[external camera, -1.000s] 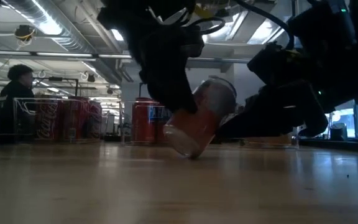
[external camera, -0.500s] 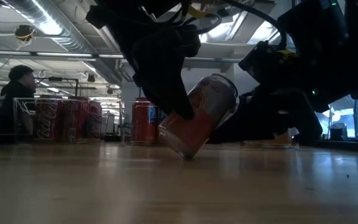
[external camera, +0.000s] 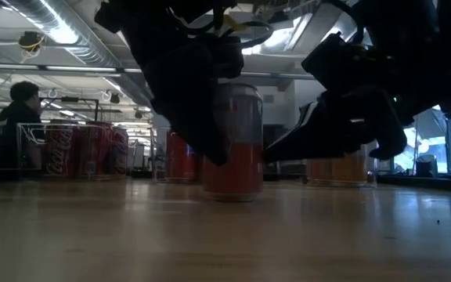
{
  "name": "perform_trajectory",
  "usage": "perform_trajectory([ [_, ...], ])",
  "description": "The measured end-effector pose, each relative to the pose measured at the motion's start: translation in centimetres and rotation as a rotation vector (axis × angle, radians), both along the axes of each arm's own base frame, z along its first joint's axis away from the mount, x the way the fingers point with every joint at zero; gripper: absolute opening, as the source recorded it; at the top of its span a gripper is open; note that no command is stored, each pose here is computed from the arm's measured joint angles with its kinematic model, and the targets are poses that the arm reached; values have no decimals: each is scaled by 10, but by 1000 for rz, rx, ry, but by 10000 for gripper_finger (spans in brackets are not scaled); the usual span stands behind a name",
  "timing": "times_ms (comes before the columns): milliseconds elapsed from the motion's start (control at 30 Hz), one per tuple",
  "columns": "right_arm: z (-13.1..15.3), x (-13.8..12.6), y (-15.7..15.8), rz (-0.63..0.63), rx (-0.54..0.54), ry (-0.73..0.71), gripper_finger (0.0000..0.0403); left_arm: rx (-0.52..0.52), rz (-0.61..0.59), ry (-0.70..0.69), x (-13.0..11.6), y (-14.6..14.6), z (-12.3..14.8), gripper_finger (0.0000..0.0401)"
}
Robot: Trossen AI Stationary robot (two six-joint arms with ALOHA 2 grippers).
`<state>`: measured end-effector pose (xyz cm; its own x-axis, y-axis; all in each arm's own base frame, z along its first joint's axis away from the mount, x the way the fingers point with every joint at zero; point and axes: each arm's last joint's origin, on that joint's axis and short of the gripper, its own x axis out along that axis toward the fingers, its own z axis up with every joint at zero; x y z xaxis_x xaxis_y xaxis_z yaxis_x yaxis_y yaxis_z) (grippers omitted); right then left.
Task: Sort soda cans
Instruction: Put the white soda can into the right transparent bin
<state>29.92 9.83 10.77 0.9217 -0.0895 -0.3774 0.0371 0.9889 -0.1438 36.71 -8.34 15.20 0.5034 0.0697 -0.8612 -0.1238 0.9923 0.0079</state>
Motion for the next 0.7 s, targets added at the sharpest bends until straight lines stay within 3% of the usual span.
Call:
perform_trajectory([
  [333, 4, -1, -1, 0, -2, 8, 1, 4, 11, -23, 0, -2, 5, 300],
  [700, 34, -5, -2, 17, 60, -48, 1, 7, 30, -110, -18, 3, 54, 300],
])
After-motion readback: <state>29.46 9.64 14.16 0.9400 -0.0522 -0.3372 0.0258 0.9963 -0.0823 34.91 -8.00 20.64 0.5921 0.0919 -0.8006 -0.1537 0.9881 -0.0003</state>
